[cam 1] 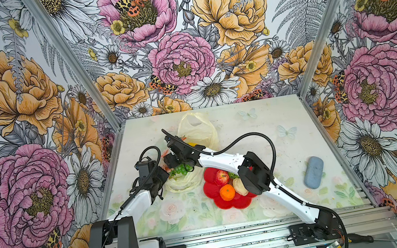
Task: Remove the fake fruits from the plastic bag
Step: 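Lower the right gripper into the bag and grasp the dark plum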
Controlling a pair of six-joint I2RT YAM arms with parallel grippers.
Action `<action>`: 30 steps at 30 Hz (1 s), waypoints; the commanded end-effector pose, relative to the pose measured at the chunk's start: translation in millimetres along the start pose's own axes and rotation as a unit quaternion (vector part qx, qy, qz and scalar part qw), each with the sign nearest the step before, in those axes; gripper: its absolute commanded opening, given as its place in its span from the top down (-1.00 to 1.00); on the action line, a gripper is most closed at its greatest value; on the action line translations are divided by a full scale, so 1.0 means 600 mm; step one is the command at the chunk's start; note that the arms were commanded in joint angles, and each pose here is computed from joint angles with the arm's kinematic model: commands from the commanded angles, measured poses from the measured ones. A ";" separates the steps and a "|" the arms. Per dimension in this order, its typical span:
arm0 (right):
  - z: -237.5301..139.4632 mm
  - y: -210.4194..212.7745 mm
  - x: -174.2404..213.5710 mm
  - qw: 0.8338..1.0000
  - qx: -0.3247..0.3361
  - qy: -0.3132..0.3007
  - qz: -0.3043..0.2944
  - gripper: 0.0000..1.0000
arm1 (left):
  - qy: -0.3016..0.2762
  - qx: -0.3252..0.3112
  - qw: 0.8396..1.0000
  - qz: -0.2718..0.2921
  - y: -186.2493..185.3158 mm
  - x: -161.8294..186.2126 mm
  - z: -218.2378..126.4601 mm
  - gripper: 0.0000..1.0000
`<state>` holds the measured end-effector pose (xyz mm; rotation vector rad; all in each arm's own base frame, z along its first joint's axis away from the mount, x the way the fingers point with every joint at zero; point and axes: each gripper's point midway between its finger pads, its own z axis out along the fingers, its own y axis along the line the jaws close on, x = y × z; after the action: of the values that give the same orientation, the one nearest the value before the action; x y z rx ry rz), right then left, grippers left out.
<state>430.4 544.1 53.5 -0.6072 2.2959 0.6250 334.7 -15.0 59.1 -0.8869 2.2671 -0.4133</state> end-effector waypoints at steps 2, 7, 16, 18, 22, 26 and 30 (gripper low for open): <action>0.007 -0.031 0.076 0.997 0.041 0.069 0.006 -0.39 | -0.018 -0.005 1.000 0.005 -0.003 -0.024 0.002 1.00; 0.007 -0.024 0.069 0.997 0.033 0.065 0.010 -0.25 | -0.020 -0.006 1.000 0.007 -0.002 -0.027 0.001 1.00; -0.026 0.008 0.029 0.999 -0.002 0.049 0.013 -0.07 | -0.019 -0.012 1.000 0.009 0.006 -0.029 0.005 1.00; -0.041 0.018 0.013 0.999 -0.011 0.041 0.010 -0.06 | -0.017 -0.010 1.000 0.008 0.005 -0.030 0.007 1.00; -0.072 0.036 -0.015 0.999 -0.031 0.025 0.006 -0.06 | -0.004 0.000 1.000 0.009 -0.003 -0.034 0.014 1.00; -0.102 0.047 -0.026 0.999 -0.045 0.010 0.004 -0.06 | -0.008 0.007 1.000 0.000 -0.007 -0.050 0.014 1.00; -0.127 0.045 -0.026 0.999 -0.050 -0.003 0.005 -0.06 | -0.013 0.014 1.000 -0.005 -0.016 -0.062 0.016 1.00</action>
<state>391.9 517.8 74.0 -0.6518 2.3780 0.6641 352.8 4.2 61.3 -0.9231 2.2583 -0.4021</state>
